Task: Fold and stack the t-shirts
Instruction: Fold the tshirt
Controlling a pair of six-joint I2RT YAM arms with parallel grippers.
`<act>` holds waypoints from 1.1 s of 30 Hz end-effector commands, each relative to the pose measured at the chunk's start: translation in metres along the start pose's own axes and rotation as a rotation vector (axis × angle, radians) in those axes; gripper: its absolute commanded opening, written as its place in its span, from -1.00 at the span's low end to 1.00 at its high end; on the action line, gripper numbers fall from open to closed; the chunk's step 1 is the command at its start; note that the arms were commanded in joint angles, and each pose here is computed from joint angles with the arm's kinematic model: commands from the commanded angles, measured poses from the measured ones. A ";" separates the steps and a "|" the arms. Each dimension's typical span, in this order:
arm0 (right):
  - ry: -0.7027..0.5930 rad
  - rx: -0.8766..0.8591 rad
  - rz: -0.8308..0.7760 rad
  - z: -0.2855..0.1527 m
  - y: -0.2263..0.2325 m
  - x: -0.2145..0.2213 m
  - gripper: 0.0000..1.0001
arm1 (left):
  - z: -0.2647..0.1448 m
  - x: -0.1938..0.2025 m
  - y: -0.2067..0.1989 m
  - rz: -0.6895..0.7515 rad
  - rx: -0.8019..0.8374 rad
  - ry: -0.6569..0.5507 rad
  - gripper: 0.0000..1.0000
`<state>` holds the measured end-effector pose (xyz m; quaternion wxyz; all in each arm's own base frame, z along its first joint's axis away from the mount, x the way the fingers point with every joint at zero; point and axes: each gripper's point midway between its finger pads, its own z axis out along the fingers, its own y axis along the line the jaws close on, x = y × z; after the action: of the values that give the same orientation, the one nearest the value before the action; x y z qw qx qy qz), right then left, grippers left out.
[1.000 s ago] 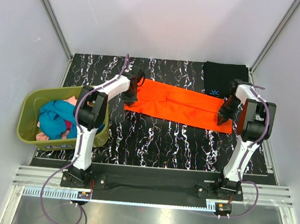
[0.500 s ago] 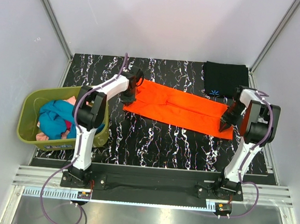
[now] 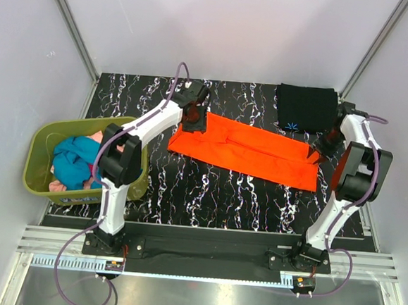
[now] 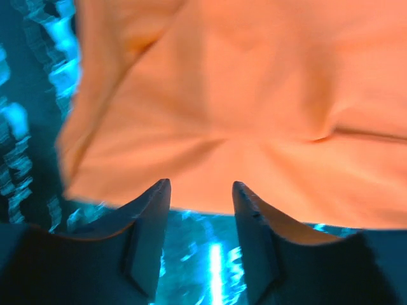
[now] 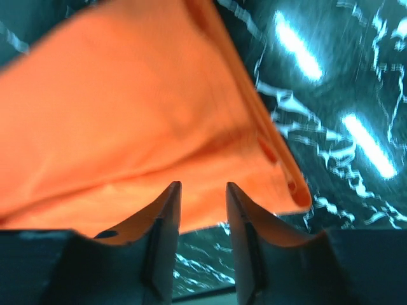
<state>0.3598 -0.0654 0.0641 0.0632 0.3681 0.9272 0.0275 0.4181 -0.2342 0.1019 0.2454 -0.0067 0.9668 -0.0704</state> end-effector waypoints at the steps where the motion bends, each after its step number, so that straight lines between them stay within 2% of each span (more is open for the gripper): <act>1: 0.018 0.011 0.048 0.016 -0.001 -0.009 -0.20 | 0.014 -0.016 -0.040 -0.035 0.163 -0.009 -0.12; 2: 0.031 0.009 0.062 0.021 -0.004 -0.009 -0.23 | 0.017 -0.016 -0.046 -0.039 0.186 -0.007 -0.20; 6: 0.061 0.013 0.093 0.048 -0.012 -0.005 -0.36 | 0.039 -0.009 -0.079 -0.059 0.344 0.032 -0.33; 13: 0.103 -0.005 0.105 0.073 -0.012 0.007 -0.42 | 0.051 -0.013 -0.117 -0.076 0.499 0.025 -0.39; 20: 0.048 0.040 0.032 0.048 -0.021 -0.004 -0.25 | 0.040 -0.023 -0.129 -0.110 0.547 -0.029 -0.41; 27: -0.011 -0.004 0.012 0.009 -0.012 -0.013 -0.14 | 0.064 -0.008 -0.140 -0.162 0.581 0.056 -0.41; 33: -0.032 -0.057 -0.024 -0.013 -0.001 -0.012 -0.08 | 0.104 0.023 -0.122 -0.176 0.463 0.164 -0.41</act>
<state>0.3527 -0.0754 0.0364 0.0345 0.3790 0.9239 0.0391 0.4464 -0.3691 0.0287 0.1730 -0.0241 0.9309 -0.3208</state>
